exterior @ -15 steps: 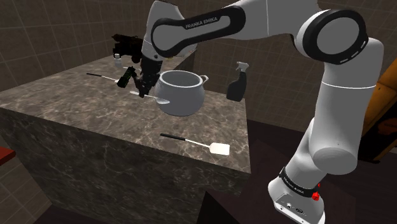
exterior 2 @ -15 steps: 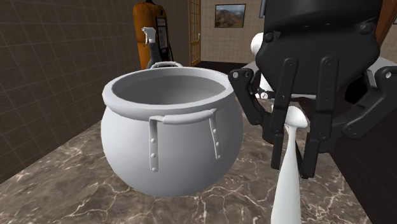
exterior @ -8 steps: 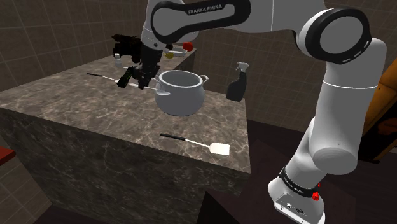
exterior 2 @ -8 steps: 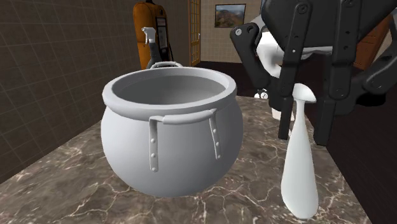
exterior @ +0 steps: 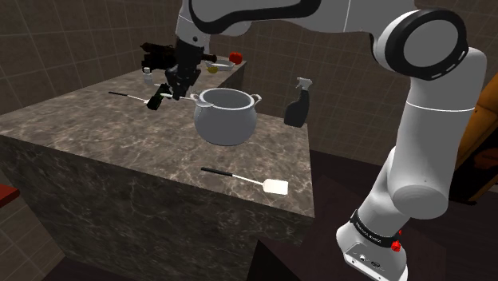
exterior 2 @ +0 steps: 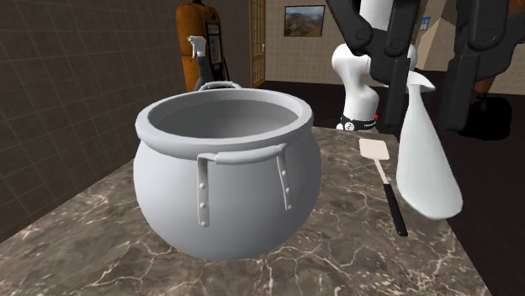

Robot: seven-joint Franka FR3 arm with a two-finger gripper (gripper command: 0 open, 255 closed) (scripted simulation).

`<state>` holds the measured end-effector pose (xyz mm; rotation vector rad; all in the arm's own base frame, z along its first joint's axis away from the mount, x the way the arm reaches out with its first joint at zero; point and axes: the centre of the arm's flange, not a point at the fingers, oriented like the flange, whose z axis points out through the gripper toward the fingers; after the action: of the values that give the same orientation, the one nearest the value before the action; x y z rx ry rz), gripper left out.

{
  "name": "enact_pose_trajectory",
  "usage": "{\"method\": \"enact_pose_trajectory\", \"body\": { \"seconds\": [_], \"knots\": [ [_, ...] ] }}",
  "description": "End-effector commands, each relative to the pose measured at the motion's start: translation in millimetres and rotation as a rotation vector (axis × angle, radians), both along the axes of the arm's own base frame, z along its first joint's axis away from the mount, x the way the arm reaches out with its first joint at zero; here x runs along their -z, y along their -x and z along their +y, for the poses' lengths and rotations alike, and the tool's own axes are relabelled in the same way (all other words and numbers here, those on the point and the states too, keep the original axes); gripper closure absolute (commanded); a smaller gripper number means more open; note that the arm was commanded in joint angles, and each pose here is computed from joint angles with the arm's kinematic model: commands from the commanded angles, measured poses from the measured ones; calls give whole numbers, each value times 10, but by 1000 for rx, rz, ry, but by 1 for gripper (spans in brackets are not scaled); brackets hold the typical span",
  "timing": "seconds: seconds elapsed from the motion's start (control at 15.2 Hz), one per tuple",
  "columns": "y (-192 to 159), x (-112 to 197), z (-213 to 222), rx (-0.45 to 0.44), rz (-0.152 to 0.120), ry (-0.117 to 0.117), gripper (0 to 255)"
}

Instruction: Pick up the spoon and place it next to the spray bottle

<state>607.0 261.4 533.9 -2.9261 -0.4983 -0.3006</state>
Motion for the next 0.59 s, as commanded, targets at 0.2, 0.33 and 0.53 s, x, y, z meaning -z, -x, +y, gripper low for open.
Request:
{"method": "enact_pose_trajectory", "body": {
  "seconds": [0.2, 0.33, 0.53],
  "knots": [
    [-1, -262, 4, 0, 0, 0, 255],
    [-1, -367, 4, 0, 0, 0, 255],
    [-1, -526, 4, 0, 0, 0, 255]
  ]
}}
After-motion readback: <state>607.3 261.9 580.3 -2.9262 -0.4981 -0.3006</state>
